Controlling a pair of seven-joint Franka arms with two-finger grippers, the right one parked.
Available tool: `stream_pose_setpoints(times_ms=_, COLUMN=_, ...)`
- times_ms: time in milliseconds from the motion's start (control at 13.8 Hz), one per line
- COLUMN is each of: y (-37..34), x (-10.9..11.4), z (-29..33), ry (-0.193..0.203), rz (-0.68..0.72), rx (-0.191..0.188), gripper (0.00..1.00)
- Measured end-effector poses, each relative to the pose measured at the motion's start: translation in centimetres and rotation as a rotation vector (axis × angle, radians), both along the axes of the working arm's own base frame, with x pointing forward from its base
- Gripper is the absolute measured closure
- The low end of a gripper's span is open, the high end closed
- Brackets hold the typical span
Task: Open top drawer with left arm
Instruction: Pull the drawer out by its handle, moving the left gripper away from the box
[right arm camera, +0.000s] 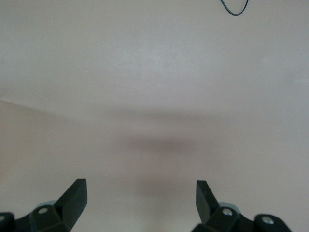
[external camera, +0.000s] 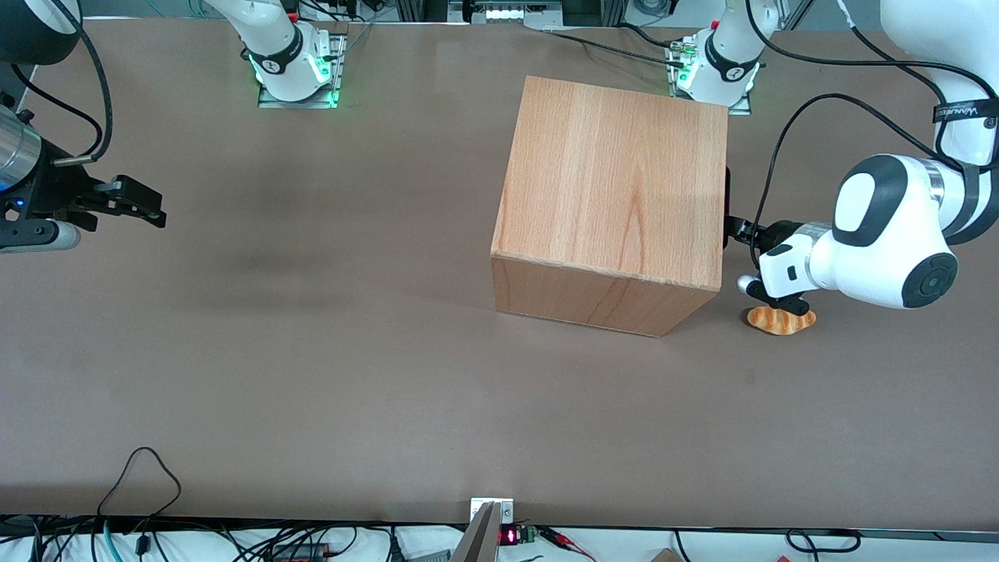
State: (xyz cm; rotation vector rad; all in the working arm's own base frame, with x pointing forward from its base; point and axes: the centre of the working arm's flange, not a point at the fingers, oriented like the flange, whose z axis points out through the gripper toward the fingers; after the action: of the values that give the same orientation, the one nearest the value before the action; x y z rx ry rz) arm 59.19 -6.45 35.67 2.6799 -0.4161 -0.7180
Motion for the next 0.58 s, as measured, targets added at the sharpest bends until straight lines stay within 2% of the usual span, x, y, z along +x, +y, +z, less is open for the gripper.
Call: stream_pose_setpoints(times_ms=580, y=4.0, x=1.1, z=0.3, ry=-0.066, rz=0.066, rx=0.009, gripper=0.00)
